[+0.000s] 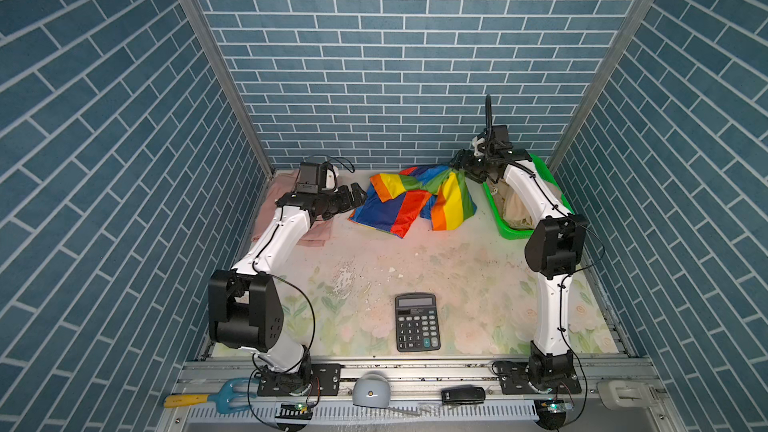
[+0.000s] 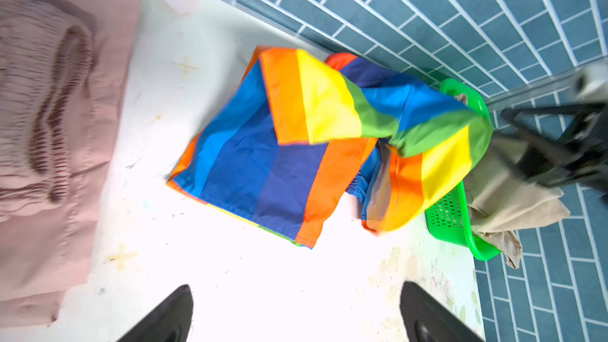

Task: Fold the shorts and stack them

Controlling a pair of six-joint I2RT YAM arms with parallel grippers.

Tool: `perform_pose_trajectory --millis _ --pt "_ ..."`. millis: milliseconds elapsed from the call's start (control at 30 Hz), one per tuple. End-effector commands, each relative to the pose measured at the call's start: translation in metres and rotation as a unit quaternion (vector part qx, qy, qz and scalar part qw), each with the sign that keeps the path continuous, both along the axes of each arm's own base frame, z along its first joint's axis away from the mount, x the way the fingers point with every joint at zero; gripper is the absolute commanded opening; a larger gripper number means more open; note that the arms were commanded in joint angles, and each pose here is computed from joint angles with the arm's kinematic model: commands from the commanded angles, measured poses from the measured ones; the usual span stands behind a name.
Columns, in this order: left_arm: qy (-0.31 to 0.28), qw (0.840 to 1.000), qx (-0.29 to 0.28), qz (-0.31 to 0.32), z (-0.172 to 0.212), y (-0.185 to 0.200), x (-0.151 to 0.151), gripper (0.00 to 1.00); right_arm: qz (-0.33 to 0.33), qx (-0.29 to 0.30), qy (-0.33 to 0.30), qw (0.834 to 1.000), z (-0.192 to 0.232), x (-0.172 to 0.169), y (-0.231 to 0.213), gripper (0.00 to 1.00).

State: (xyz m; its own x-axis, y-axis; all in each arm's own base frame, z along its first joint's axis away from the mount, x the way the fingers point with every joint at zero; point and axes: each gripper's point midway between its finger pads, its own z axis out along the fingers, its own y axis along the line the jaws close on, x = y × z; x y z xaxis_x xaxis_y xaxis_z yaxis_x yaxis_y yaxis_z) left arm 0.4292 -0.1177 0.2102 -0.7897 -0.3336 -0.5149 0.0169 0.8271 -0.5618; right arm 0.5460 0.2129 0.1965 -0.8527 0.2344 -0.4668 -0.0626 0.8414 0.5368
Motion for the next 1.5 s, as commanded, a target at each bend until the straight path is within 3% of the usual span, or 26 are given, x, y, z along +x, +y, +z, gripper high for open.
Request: perform_pose_trajectory --millis 0,67,300,433,500,633,767,1000,1233,1467 --pt "0.012 1.0 -0.001 -0.003 -0.009 0.005 -0.005 1.0 0.064 -0.083 -0.097 0.99 0.06 -0.036 0.014 0.91" --pt "0.02 1.0 -0.009 -0.004 -0.016 0.003 -0.004 1.0 0.099 -0.105 -0.102 0.984 0.05 -0.054 0.033 0.99" --pt "0.031 0.999 -0.025 0.004 -0.025 0.002 -0.001 1.0 0.203 -0.117 -0.08 0.969 -0.007 -0.109 0.113 0.99" --pt "0.035 0.999 -0.031 0.014 -0.027 0.009 -0.005 1.0 0.25 -0.187 -0.072 0.947 -0.042 -0.133 0.144 0.99" --pt "0.04 0.998 -0.034 0.023 -0.031 0.016 -0.008 1.0 0.253 -0.22 -0.08 0.939 -0.049 -0.137 0.15 0.99" --pt "0.053 0.994 -0.073 0.057 -0.039 0.035 -0.011 1.0 0.283 -0.203 -0.077 0.934 -0.059 -0.152 0.174 0.99" --pt "0.056 0.992 -0.093 0.067 -0.041 0.042 -0.011 1.0 0.325 -0.242 -0.079 0.911 -0.091 -0.164 0.199 0.99" --pt "0.055 0.979 -0.164 0.108 -0.042 0.063 -0.011 1.0 0.359 -0.285 -0.095 0.884 -0.129 -0.158 0.237 0.99" --pt "0.057 0.978 -0.168 0.106 -0.044 0.068 -0.02 1.0 0.346 -0.336 -0.125 0.867 -0.153 -0.139 0.253 0.94" --pt "0.063 0.977 -0.173 0.109 -0.05 0.073 -0.02 1.0 0.306 -0.393 -0.138 0.856 -0.18 -0.121 0.252 0.77"
